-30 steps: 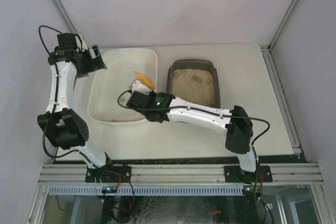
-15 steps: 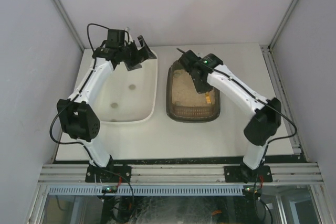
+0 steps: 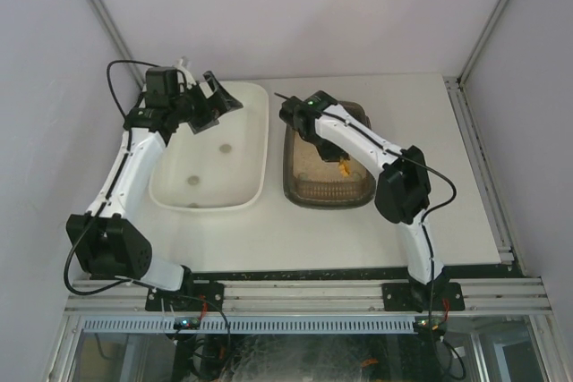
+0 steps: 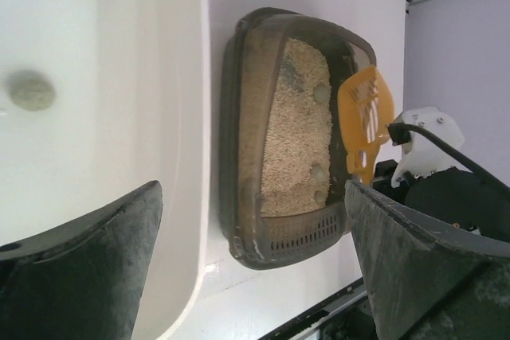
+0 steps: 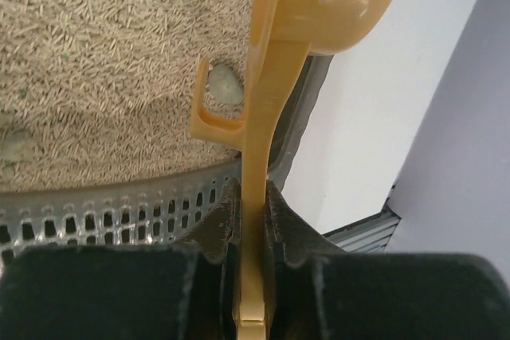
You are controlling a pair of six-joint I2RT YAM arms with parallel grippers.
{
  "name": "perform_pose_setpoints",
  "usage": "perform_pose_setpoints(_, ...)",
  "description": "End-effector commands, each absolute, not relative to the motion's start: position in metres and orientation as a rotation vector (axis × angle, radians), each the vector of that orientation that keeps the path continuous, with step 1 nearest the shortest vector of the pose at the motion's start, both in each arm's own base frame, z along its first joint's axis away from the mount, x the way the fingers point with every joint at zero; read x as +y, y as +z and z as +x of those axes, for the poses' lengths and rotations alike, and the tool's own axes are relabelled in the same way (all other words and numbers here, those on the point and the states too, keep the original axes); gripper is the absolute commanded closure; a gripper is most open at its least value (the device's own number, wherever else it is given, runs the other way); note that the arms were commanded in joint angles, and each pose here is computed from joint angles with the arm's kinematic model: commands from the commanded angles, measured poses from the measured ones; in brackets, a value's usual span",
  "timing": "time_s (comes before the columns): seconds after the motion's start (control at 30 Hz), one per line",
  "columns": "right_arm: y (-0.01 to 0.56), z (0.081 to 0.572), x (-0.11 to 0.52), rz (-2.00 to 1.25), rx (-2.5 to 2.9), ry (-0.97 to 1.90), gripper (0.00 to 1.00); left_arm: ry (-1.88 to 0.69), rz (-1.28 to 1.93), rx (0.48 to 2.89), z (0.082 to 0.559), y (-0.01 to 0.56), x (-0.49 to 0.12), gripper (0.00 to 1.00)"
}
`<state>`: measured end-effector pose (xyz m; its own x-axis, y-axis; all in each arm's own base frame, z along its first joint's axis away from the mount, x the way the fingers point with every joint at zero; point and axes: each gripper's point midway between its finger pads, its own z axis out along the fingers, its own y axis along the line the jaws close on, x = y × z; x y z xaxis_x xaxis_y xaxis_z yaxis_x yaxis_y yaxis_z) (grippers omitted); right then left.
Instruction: Clean the litter box
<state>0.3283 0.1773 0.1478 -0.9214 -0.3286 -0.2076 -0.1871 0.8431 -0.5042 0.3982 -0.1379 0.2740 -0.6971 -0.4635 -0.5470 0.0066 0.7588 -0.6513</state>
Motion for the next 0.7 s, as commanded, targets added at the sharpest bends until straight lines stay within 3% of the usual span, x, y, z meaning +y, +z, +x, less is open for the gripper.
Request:
perform_pose_setpoints(0.0, 0.155, 0.337, 0.17, -0.388, 2.642, -0.903, 1.0, -0.822, -0.32, 2.202, 0.392, 0.267, -0.12, 0.0)
perform_pose_setpoints(0.37, 0.134, 0.337, 0.141, -0.33, 2.664, -1.049, 1.0, -0.781, -0.405, 2.237, 0.39, 0.24, -0.093, 0.0)
perform_pose_setpoints(0.67, 0.108, 0.339, 0.131, -0.315, 2.755, -0.991, 1.0, -0.762, -0.432, 2.251, 0.394, 0.232, -0.089, 0.0)
